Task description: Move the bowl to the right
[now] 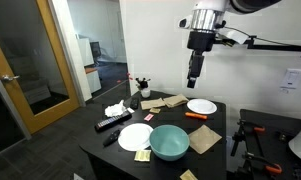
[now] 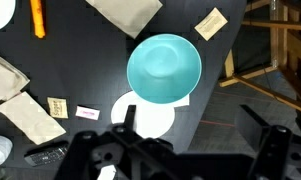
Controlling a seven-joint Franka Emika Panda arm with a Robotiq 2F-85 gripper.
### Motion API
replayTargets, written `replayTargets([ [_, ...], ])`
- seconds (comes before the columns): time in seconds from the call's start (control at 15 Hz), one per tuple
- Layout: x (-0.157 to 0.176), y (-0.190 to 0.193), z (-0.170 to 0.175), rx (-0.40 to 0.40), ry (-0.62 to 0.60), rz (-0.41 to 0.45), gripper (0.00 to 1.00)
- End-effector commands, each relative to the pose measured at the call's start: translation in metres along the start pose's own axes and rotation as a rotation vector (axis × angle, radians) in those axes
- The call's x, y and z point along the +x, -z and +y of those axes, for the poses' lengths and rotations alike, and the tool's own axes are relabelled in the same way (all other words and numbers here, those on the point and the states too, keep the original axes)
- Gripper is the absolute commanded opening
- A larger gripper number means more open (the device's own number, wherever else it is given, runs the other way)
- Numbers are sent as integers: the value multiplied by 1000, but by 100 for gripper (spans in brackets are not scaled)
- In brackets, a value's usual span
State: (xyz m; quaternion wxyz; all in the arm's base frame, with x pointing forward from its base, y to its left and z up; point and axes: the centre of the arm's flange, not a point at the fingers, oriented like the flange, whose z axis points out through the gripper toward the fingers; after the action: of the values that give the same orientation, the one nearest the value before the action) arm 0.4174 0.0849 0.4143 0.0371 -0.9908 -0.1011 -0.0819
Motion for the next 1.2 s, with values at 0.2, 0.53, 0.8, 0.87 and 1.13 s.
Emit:
replayTargets([
  [0.2, 12, -43, 69, 66, 50, -2, 100],
  [0.53, 16, -85, 93, 126, 77, 9, 100],
  [0.8, 22, -119, 96, 154, 59, 4, 100],
  [0.87, 24, -127, 96, 163, 55, -2, 100],
  [1.13, 30, -156, 92, 188, 49, -33, 100],
])
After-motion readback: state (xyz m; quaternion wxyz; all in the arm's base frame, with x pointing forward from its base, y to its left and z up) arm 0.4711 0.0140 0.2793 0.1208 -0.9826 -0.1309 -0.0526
